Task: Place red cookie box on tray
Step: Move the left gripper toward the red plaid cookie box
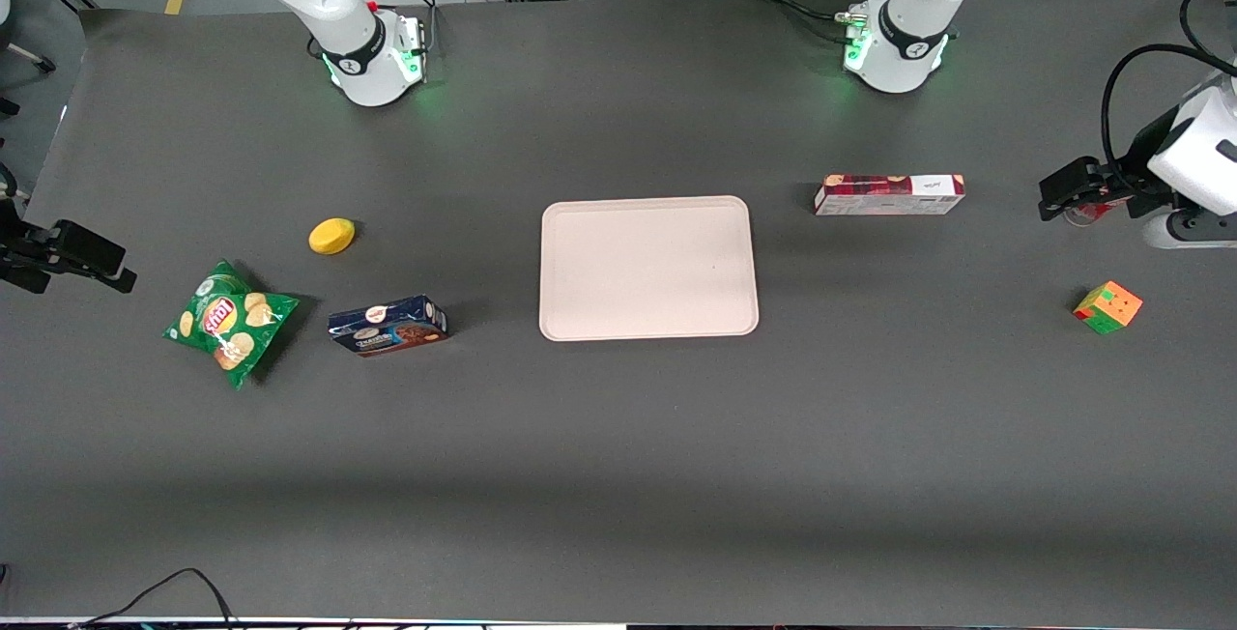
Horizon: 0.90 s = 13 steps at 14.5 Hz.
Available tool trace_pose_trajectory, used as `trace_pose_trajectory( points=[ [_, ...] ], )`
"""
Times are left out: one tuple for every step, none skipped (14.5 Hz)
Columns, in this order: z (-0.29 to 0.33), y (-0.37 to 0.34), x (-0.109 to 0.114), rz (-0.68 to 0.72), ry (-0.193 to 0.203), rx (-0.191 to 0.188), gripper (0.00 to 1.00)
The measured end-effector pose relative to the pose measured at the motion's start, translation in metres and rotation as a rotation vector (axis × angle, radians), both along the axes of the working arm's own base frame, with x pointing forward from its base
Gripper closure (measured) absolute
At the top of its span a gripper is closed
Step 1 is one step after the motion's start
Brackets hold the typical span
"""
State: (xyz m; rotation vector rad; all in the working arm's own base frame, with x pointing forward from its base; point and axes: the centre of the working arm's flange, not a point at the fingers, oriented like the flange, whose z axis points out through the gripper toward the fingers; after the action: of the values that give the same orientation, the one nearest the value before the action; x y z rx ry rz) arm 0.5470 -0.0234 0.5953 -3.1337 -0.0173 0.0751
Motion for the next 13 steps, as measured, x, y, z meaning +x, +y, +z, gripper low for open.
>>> trace_pose_trajectory(
  points=[
    [0.0, 0.0, 0.0, 0.0, 0.0, 0.0, 0.0],
    [-0.0001, 0.0, -0.0001, 0.0, 0.001, 0.0, 0.0],
    [0.0, 0.0, -0.0001, 0.0, 0.001, 0.0, 0.0],
    [0.0004, 0.0, -0.0001, 0.0, 0.0, 0.0, 0.0],
    [0.0008, 0.0, 0.0, 0.0, -0.001, 0.0, 0.0],
    [0.0011, 0.0, 0.0, 0.0, -0.001, 0.0, 0.0],
    [0.0014, -0.0001, 0.0001, 0.0, -0.002, 0.0, 0.0],
    [0.0015, -0.0002, 0.0, 0.0, -0.001, -0.001, 0.0],
    [0.001, -0.0005, -0.0009, -0.001, 0.006, 0.0, 0.0],
    [0.0004, -0.0009, -0.0019, -0.002, 0.015, 0.0, 0.0],
    [-0.0001, -0.0015, -0.0027, -0.002, 0.022, 0.0, 0.0],
    [-0.0003, -0.0018, -0.0031, -0.003, 0.025, 0.0, 0.0],
    [-0.0008, -0.002, -0.0034, -0.003, 0.029, 0.0, 0.0]
  ],
)
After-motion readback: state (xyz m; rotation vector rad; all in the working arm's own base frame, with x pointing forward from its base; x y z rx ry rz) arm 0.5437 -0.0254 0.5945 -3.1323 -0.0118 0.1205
